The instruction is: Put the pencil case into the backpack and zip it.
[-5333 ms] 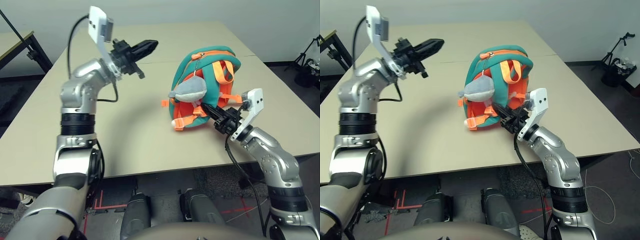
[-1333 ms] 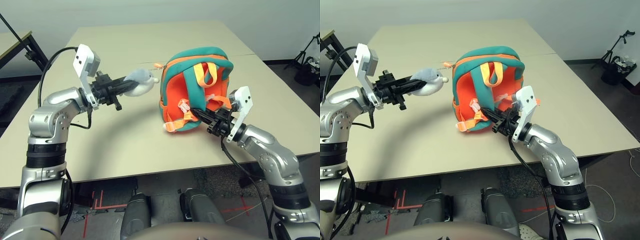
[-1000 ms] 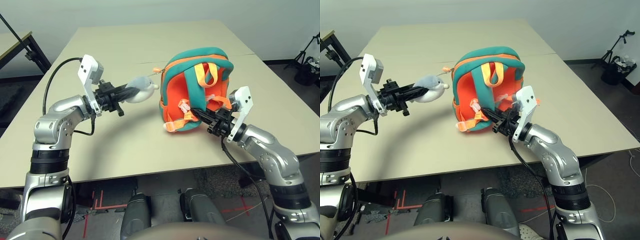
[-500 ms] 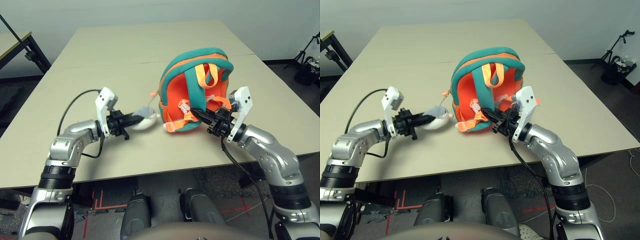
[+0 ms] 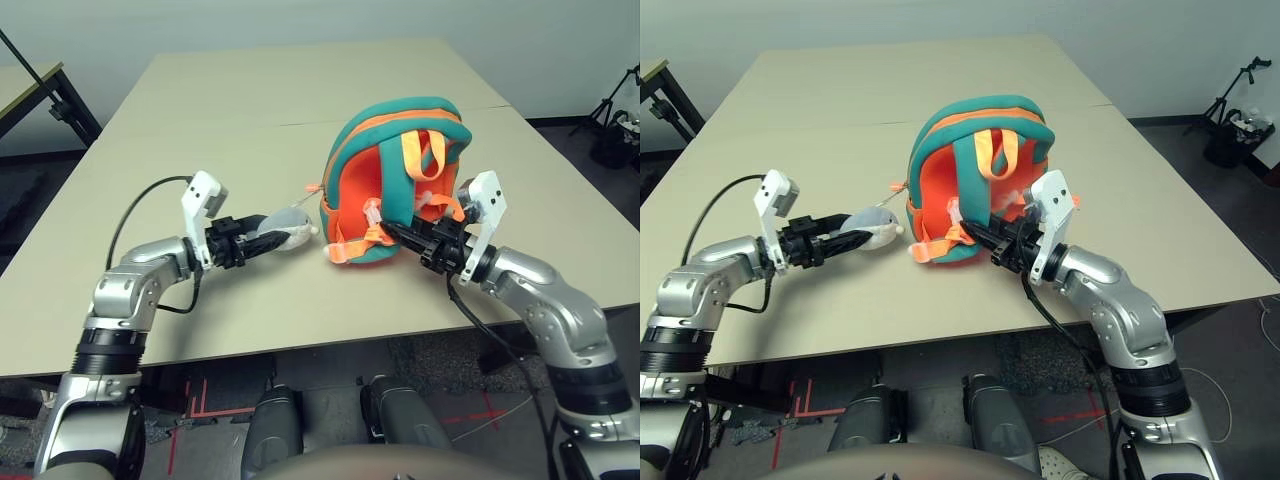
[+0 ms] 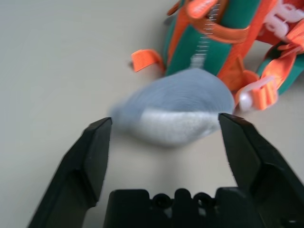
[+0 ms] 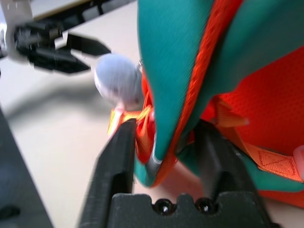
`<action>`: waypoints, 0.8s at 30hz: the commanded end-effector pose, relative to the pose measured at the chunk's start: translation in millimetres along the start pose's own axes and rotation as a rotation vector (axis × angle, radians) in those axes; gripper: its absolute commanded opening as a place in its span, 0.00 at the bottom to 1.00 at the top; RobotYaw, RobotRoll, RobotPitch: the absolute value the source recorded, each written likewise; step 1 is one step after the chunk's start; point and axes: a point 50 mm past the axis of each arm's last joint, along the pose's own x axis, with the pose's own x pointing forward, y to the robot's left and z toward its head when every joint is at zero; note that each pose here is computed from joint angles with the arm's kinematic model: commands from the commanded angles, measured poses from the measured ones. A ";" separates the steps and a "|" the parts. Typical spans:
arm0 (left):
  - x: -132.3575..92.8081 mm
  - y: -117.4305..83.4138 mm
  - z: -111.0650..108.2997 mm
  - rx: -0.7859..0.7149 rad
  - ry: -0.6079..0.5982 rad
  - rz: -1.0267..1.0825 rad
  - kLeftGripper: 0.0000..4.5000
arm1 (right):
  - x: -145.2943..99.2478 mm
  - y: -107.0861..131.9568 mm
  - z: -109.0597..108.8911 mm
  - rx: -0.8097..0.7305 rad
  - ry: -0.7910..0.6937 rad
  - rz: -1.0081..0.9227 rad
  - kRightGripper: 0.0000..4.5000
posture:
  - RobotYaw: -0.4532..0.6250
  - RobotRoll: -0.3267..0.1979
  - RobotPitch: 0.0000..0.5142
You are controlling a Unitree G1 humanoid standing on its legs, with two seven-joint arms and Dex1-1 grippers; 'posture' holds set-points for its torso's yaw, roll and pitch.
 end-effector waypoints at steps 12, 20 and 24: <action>-70.1 36.9 17.4 0.047 -0.236 0.401 1.00 | -93.9 -89.5 29.8 -0.070 0.102 -0.257 0.99 | 0.36 0.62 0.07; -77.2 56.6 6.3 0.090 -0.395 0.731 1.00 | -100.8 -125.8 10.7 -0.071 -0.052 -0.554 0.99 | 0.38 0.62 0.07; -85.2 66.1 -4.3 0.092 -0.453 0.932 1.00 | -102.4 -141.1 2.5 -0.097 -0.183 -0.774 0.99 | 0.38 0.62 0.07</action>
